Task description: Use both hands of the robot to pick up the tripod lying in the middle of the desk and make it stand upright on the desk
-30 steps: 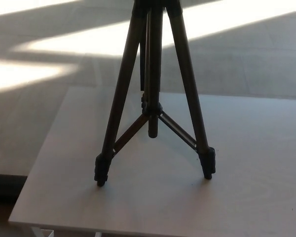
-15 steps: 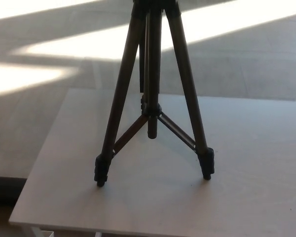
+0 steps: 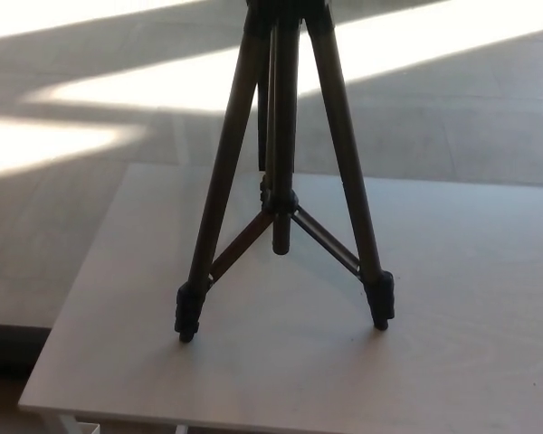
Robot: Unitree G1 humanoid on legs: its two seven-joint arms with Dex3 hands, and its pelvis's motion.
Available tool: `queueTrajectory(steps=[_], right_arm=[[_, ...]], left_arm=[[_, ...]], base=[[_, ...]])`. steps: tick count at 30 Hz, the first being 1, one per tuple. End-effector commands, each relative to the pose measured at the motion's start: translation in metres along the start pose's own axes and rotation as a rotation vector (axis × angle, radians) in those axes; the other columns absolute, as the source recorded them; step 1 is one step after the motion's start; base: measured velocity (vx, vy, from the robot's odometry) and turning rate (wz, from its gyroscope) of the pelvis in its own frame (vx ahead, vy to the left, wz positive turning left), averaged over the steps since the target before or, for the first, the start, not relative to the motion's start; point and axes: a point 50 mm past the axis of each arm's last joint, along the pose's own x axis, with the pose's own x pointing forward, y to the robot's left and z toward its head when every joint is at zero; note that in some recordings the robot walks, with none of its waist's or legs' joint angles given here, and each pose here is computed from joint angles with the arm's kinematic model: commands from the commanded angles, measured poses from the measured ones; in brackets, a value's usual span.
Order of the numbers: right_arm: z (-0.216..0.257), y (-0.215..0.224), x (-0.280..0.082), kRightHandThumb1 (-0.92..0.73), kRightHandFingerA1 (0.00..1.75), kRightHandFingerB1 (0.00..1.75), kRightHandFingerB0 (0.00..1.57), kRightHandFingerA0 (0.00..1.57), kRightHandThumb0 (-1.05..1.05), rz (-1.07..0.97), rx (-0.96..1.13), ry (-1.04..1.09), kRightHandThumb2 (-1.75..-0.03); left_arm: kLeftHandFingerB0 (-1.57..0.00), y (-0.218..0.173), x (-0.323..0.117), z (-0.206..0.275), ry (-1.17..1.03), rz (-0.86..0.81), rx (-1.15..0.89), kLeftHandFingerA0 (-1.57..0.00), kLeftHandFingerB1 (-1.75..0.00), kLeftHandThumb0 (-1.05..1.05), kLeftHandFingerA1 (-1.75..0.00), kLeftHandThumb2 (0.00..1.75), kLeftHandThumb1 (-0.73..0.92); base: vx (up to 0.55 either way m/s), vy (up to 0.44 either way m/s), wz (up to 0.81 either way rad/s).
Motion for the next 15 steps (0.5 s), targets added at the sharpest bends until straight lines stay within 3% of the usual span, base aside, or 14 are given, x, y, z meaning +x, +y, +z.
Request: queueTrajectory(steps=[1,2,3,5,6,7,8,9,10,12,13,14,15], right_arm=[[-0.004,0.005,0.003,-0.45,0.45,0.34,0.02,0.0,-0.61,-0.016,0.1,-0.196,-0.84],[-0.006,0.007,0.003,-0.45,0.45,0.34,0.02,0.0,-0.61,-0.012,0.097,-0.196,-0.84],[-0.008,0.009,0.004,-0.62,0.33,0.23,0.12,0.09,-0.59,-0.007,0.094,-0.195,-0.61],[-0.01,0.011,0.004,-0.63,0.33,0.25,0.14,0.1,-0.59,-0.001,0.064,-0.194,-0.61],[-0.011,0.013,0.004,-0.43,0.51,0.48,0.0,0.01,-0.35,-0.001,0.04,-0.189,-0.98],[-0.012,0.012,0.004,-0.65,0.28,0.22,0.1,0.08,-0.61,0.015,0.003,-0.182,-0.63],[-0.011,0.012,0.003,-0.66,0.35,0.28,0.13,0.1,-0.65,0.019,-0.006,-0.184,-0.69],[-0.011,0.01,0.003,-0.65,0.29,0.25,0.13,0.1,-0.61,0.025,0.003,-0.19,-0.63],[-0.009,0.011,0.003,-0.5,0.37,0.3,0.07,0.06,-0.66,0.025,0.005,-0.196,-0.84],[-0.006,0.013,0.003,-0.5,0.4,0.31,0.07,0.01,-0.78,0.024,-0.019,-0.209,-0.83],[-0.004,0.015,0.004,-0.46,0.51,0.48,0.0,0.01,-0.35,0.034,-0.014,-0.215,-1.01],[-0.003,0.016,0.004,-0.5,0.44,0.32,0.0,0.05,-0.68,0.043,-0.009,-0.219,-0.88],[-0.003,0.016,0.004,-0.5,0.44,0.32,0.0,0.05,-0.68,0.043,-0.009,-0.219,-0.88]], left_arm=[[-0.08,0.004,-0.004,0.037,-0.213,-0.032,-0.117,-0.27,-0.55,-0.6,-0.67,0.86,0.68],[-0.08,0.004,-0.004,0.039,-0.218,-0.034,-0.118,-0.27,-0.55,-0.6,-0.67,0.86,0.68],[-0.08,0.005,-0.005,0.041,-0.226,-0.031,-0.111,-0.27,-0.56,-0.6,-0.67,0.86,0.68],[-0.09,0.006,-0.005,0.041,-0.226,-0.034,-0.121,-0.27,-0.56,-0.59,-0.66,0.86,0.67],[-0.11,0.006,-0.005,0.043,-0.227,-0.034,-0.118,-0.27,-0.56,-0.6,-0.66,0.85,0.68],[-0.19,0.006,-0.005,0.044,-0.229,-0.019,-0.115,-0.35,-0.57,-0.56,-0.7,0.62,0.77],[-0.22,0.005,-0.004,0.044,-0.228,-0.012,-0.111,-0.38,-0.58,-0.56,-0.71,0.63,0.77],[-0.23,0.006,-0.004,0.043,-0.228,-0.006,-0.078,-0.4,-0.59,-0.57,-0.74,0.63,0.78],[-0.25,0.004,-0.004,0.043,-0.226,-0.008,-0.081,-0.4,-0.61,-0.56,-0.76,0.63,0.78],[-0.25,0.002,-0.003,0.044,-0.227,-0.009,-0.088,-0.4,-0.61,-0.56,-0.75,0.64,0.78],[-0.24,-0.001,-0.003,0.045,-0.23,-0.011,-0.099,-0.41,-0.62,-0.55,-0.78,0.64,0.77],[-0.23,-0.003,-0.002,0.045,-0.235,-0.014,-0.11,-0.42,-0.61,-0.55,-0.77,0.63,0.78],[-0.23,-0.003,-0.002,0.045,-0.235,-0.014,-0.11,-0.42,-0.61,-0.55,-0.77,0.63,0.78]], base=[[0.0,0.0,0.0],[0.0,0.0,0.0],[0.0,0.0,0.0],[0.0,0.0,0.0],[0.0,0.0,0.0],[0.0,0.0,0.0],[0.0,0.0,0.0],[0.0,0.0,0.0],[0.0,0.0,0.0],[0.0,0.0,0.0],[0.0,0.0,0.0],[0.0,0.0,0.0],[0.0,0.0,0.0]])
